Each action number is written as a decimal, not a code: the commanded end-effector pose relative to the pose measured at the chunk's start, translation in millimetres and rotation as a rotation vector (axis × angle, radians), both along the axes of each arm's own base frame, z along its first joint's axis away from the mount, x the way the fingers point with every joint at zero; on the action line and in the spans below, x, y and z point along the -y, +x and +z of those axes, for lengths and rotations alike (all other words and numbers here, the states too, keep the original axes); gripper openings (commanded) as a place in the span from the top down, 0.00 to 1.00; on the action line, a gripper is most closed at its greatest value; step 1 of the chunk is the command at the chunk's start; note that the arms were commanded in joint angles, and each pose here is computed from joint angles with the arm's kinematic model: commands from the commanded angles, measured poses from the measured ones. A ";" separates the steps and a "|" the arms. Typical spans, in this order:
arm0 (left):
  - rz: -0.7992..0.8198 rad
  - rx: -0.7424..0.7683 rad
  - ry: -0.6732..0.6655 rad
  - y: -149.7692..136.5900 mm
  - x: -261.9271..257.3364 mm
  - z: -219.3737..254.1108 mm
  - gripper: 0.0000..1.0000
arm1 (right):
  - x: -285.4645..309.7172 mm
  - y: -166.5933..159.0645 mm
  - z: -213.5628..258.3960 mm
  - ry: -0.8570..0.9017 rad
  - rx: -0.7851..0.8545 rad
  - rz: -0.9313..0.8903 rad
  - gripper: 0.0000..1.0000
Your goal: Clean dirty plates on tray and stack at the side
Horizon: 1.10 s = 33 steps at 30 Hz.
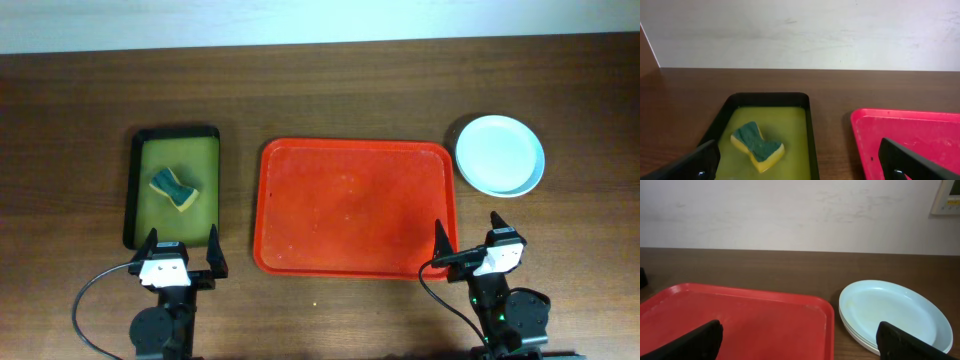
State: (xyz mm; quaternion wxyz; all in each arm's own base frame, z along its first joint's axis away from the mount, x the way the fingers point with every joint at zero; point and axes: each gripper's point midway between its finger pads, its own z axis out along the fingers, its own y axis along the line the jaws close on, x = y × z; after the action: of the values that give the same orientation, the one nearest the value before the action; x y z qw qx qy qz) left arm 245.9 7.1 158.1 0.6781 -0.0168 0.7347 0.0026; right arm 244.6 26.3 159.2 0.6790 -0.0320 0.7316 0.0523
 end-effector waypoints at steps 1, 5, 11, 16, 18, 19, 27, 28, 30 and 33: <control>0.014 0.000 0.017 -0.2 -3.0 -2.1 0.01 | -0.6 -0.1 -2.8 0.003 -0.003 -0.001 0.01; 0.014 0.000 0.017 -0.2 -3.0 -2.1 0.01 | -0.6 -0.1 -2.8 0.003 -0.003 -0.001 0.01; 0.014 0.000 0.017 -0.2 -3.0 -2.1 0.01 | -0.6 -0.1 -2.8 0.003 -0.003 -0.001 0.01; 0.014 0.000 0.017 -0.2 -3.0 -2.1 0.01 | -0.6 -0.1 -2.8 0.003 -0.003 -0.001 0.01; 0.014 0.000 0.017 -0.2 -3.0 -2.1 0.01 | -0.6 -0.1 -2.8 0.003 -0.003 -0.001 0.01; 0.014 0.000 0.017 -0.2 -3.0 -2.1 0.01 | -0.6 -0.1 -2.8 0.003 -0.003 -0.001 0.01; 0.014 0.000 0.017 -0.2 -3.0 -2.1 0.01 | -0.6 -0.1 -2.8 0.003 -0.003 -0.001 0.02; 0.014 0.000 0.017 -0.2 -3.0 -2.1 0.01 | -0.6 -0.1 -2.8 0.003 -0.003 -0.001 0.01; 0.014 0.000 0.017 -0.2 -3.0 -2.1 0.01 | -0.6 -0.1 -2.8 0.003 -0.003 -0.001 0.01; 0.014 0.000 0.017 -0.2 -3.0 -2.1 0.01 | -0.6 -0.1 -2.8 0.003 -0.003 -0.001 0.01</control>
State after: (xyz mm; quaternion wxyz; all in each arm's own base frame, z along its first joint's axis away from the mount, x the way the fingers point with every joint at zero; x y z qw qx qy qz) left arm 245.9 7.0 158.1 0.6782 -0.0167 0.7347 0.0025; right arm 244.6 26.3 159.2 0.6790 -0.0322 0.7316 0.0522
